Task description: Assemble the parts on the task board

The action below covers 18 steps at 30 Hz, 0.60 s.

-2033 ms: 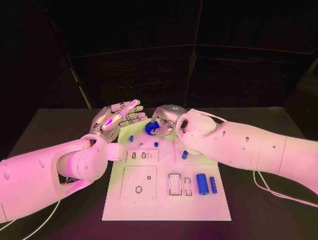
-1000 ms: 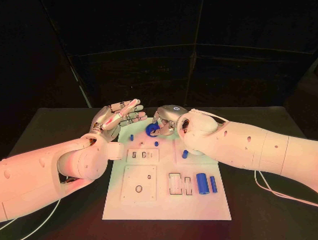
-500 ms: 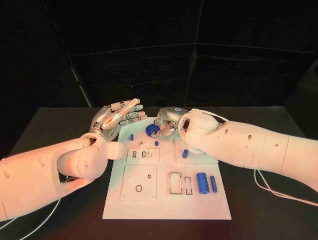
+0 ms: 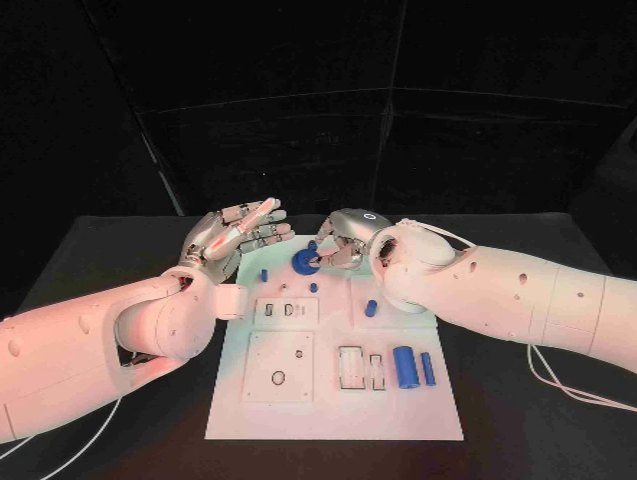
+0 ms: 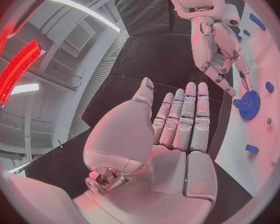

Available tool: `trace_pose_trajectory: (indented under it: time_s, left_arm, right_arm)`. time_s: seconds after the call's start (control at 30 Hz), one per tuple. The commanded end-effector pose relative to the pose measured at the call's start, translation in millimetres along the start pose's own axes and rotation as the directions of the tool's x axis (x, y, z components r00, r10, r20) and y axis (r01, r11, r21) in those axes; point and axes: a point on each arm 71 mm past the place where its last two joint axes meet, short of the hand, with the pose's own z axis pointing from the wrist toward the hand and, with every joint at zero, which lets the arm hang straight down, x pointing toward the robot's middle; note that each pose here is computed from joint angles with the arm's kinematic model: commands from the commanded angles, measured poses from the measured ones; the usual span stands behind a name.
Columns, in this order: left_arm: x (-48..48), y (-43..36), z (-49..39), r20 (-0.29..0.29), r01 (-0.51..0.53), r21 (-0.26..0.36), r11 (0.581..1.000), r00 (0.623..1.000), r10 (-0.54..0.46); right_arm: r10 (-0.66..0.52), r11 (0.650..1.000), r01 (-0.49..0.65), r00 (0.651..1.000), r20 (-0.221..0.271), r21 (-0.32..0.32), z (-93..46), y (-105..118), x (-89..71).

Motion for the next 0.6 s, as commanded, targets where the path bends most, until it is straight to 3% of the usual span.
trace_pose_trajectory:
  time_s: [0.03, 0.23, 0.43, 0.6]
  left_arm:
    - [-0.9, -2.0, 0.2, -0.009, 0.003, 0.008, 1.000, 1.000, -0.003]
    - [-4.1, -2.8, -0.3, -0.005, 0.001, 0.009, 1.000, 1.000, -0.001]
    - [-5.8, -2.2, 1.2, -0.003, 0.000, 0.009, 1.000, 1.000, 0.000]
    - [-6.5, -1.8, 2.3, -0.002, 0.000, 0.010, 1.000, 1.000, 0.000]
  right_arm:
    - [0.106, 0.991, -0.097, 0.989, 0.106, -0.092, -10.4, -5, -13.0]
    - [0.231, 0.971, -0.226, 0.971, 0.065, -0.075, -38.7, -49, -23.9]
    - [0.295, 0.955, -0.294, 0.952, 0.077, -0.028, -69.6, -98, -37.7]
    - [0.297, 0.954, -0.299, 0.951, 0.080, 0.004, -81.2, -123, -42.4]
